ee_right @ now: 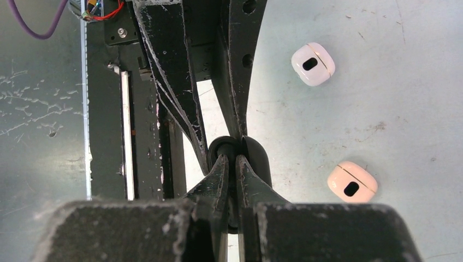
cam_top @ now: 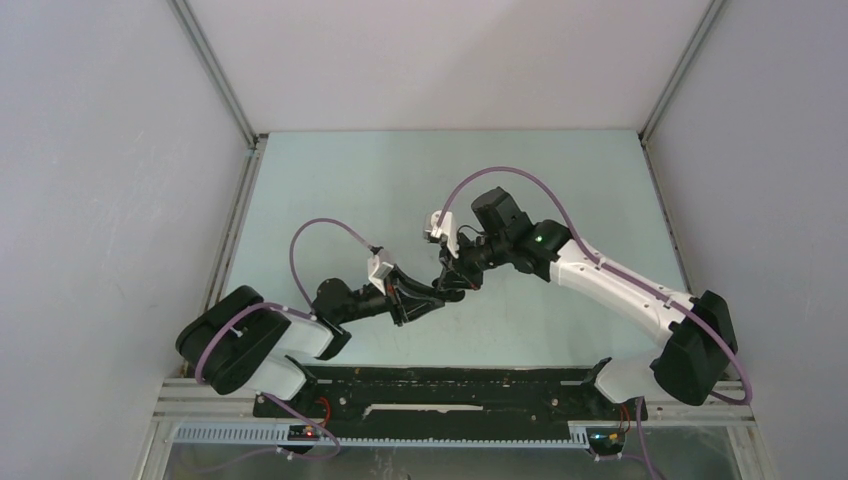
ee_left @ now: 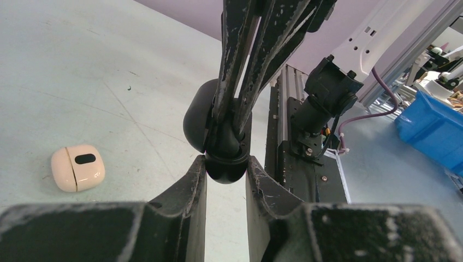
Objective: Insert the wireless bluetooth earbuds into the charging case
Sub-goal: Insert the left earbud into the left side groove of the charging case, then close the charging case with the earbuds inside, then place the charging case with the earbuds at the center of the board, then reset both arms
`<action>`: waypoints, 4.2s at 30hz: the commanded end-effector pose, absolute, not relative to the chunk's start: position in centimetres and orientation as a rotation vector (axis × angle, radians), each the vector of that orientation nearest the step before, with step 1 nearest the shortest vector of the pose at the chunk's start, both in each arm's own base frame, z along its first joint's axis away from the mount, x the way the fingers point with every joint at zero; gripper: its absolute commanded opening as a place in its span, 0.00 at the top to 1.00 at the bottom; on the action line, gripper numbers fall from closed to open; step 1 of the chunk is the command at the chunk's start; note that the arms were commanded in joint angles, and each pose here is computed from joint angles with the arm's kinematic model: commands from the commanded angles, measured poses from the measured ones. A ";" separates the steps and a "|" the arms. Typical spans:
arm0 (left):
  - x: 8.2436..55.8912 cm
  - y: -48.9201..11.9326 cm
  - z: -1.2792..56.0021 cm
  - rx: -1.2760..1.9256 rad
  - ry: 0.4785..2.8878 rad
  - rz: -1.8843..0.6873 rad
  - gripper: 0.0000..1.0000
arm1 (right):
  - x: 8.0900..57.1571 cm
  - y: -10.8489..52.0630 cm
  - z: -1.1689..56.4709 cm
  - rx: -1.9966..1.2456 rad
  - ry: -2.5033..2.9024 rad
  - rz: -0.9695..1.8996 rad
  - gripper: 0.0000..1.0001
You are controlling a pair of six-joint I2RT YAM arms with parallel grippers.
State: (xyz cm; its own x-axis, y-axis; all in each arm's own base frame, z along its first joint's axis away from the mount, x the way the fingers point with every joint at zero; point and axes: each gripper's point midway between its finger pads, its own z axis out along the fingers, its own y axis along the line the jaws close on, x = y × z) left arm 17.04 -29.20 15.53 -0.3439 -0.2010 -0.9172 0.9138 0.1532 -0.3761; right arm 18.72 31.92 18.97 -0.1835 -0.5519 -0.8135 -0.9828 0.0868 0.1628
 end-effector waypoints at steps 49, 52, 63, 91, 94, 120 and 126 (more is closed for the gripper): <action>19.1 -29.1 15.3 0.658 1.462 -1.371 1.00 | 29.1 15.8 23.1 -0.751 1.804 0.682 0.15; 20.2 -29.8 14.9 0.587 1.546 -1.406 1.00 | 29.7 13.9 21.4 -0.710 1.861 0.718 0.13; 26.1 -35.3 14.0 0.217 1.964 -1.132 1.00 | 30.0 9.8 23.7 -0.523 1.859 0.551 0.00; 24.9 -41.0 2.9 0.011 2.501 -1.124 0.46 | 31.3 7.4 23.0 -0.424 1.891 0.430 0.00; 24.7 -40.4 2.9 0.053 2.522 -1.080 0.36 | 31.3 7.4 23.0 -0.427 1.892 0.430 0.00; 28.9 -12.6 24.8 -0.108 1.830 -0.208 0.00 | 32.4 8.1 21.7 -0.294 1.956 0.560 0.00; 27.9 -7.9 27.6 -0.105 1.863 0.047 0.00 | 32.4 8.7 21.3 -0.333 1.958 0.565 0.00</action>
State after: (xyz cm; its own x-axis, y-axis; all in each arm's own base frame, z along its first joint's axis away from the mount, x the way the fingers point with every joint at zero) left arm 28.14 -12.18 26.67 -0.2691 -0.1925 -0.9437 0.0481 0.9759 -0.2128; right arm 31.91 8.19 20.53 -0.4735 0.0208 -0.8806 -0.4423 0.8589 0.2581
